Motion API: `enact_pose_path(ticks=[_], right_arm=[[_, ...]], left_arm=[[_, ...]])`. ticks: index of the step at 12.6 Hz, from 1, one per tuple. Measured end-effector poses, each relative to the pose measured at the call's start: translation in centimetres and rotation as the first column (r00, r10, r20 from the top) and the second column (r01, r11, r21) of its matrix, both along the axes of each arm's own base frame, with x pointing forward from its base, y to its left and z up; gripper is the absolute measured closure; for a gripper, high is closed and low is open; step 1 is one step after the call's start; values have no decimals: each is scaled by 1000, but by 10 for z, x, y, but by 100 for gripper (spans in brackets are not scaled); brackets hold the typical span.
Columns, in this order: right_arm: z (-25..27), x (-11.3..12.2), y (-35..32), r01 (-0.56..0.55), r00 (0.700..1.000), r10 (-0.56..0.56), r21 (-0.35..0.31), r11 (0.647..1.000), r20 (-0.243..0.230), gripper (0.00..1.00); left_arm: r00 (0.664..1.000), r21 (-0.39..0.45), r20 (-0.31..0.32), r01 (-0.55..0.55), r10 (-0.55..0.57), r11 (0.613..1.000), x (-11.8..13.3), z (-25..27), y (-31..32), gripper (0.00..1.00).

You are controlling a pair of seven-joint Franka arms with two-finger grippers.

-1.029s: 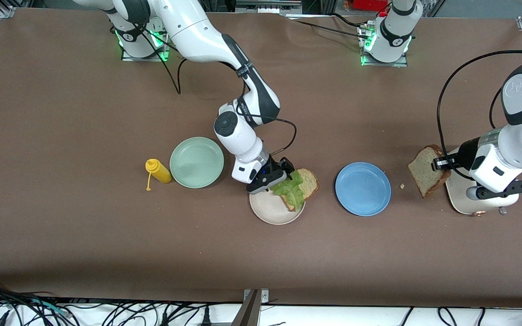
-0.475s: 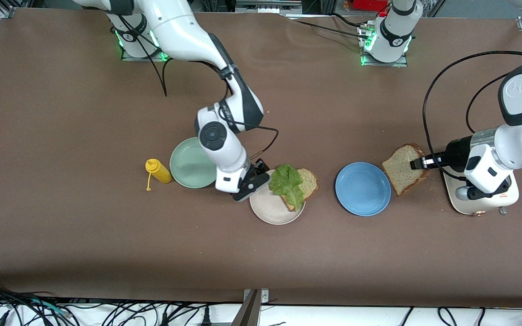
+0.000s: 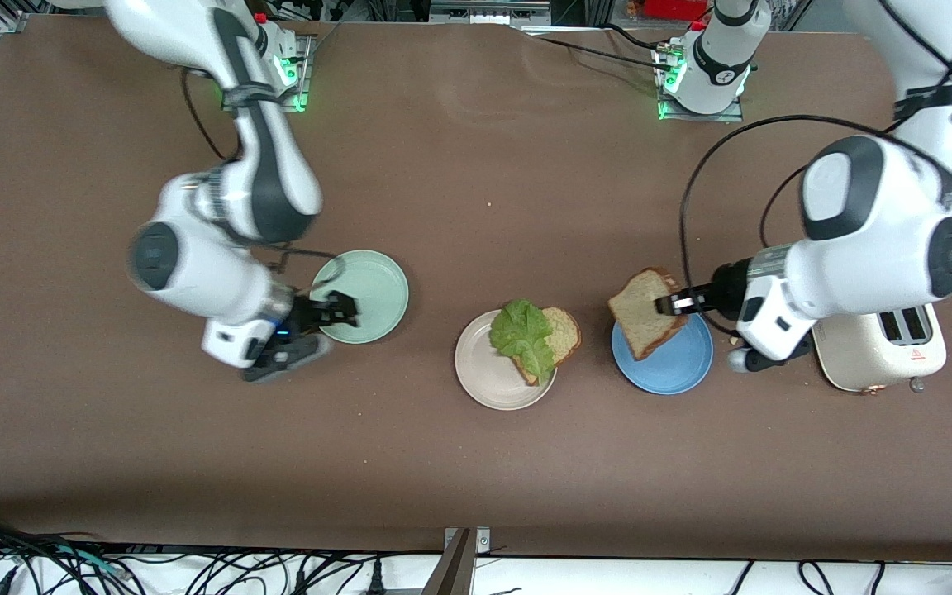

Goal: Make sandwich in beige plate with both arms
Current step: 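Release the lettuce and withdraw the right gripper while the left gripper carries bread, then lower the bread onto the lettuce with the left gripper and open it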

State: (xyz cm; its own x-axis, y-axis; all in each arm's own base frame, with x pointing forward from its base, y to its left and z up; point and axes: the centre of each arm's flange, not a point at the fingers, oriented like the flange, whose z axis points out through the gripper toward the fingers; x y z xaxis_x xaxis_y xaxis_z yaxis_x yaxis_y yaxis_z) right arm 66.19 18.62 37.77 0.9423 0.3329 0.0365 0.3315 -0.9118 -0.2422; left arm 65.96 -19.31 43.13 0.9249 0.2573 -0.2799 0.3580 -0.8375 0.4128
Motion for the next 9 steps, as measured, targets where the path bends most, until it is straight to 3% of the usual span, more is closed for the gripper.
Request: enact_pose_path(ticks=[4, 6, 9], right_arm=[[74, -14, -91, 2, 1000, -3, -109, 994, -12, 0], [119, -33, -98, 99, 995, -100, -159, 982, 1, 0], [153, -70, -74, 220, 976, -216, -224, 950, 40, 0]], left_arm=[[998, -95, -9, -65, 64, 993, -9, -45, -51, 92], [999, -107, -7, -51, 51, 993, -22, -64, -73, 92], [998, -138, 53, -27, 34, 990, -39, -92, -85, 92]])
